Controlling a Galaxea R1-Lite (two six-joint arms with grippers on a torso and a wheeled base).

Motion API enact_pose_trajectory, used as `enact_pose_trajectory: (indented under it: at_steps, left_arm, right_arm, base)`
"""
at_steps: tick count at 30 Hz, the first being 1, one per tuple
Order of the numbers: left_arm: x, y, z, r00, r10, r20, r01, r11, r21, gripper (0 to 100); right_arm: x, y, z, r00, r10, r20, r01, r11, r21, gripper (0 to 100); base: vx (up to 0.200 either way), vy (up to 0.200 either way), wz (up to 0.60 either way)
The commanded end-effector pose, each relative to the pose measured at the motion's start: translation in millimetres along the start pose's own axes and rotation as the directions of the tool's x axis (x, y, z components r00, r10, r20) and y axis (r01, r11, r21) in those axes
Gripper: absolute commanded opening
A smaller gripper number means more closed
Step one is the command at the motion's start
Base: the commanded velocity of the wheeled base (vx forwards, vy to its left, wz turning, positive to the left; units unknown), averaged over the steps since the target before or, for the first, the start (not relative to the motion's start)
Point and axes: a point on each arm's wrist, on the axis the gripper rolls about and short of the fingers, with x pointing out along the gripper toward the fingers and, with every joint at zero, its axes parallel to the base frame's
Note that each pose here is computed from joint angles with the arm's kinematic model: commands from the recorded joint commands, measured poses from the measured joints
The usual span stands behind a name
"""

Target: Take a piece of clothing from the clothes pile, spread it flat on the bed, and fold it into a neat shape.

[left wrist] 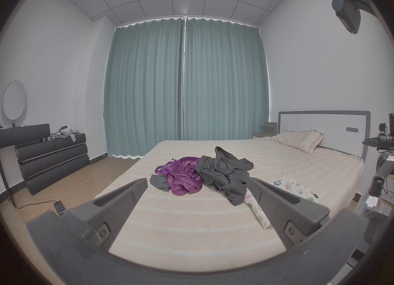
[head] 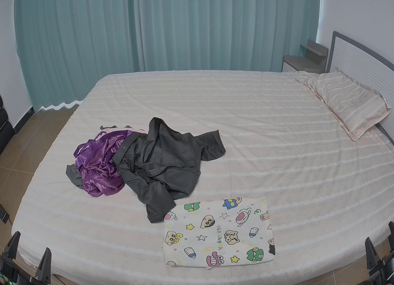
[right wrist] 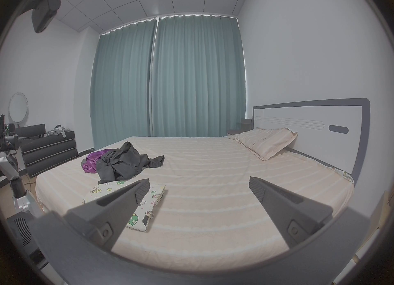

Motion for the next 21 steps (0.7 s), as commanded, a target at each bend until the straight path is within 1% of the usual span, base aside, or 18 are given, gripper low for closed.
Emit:
enact_pose_trajectory:
  at_steps: [1,6,21]
  left_arm:
    - [0.3,0.0,-4.7,1.0,-0.001,-0.004,0.001,1.0,0.0,100]
    - [0.3,0.0,-4.7,1.0,-0.001,-0.004,0.001,1.0,-0.002,100]
    - [0.3,0.0,-4.7,1.0,0.001,-0.004,-0.001,1.0,-0.003,100]
  right_arm:
    - [-0.1,0.0,-2.8,1.0,0.001,0.003,-0.001,1.0,0.002,100]
    - [0.4,0.0,-2.5,1.0,0.001,0.022,-0.001,1.0,0.008,100]
    - [0.4,0.0,-2.3,1.0,0.001,0.023,-0.001,1.0,0.017,100]
  base:
    - [0.0,0.0,0.0]
    - [0.0,0.0,0.0]
    - [0.0,0.0,0.0]
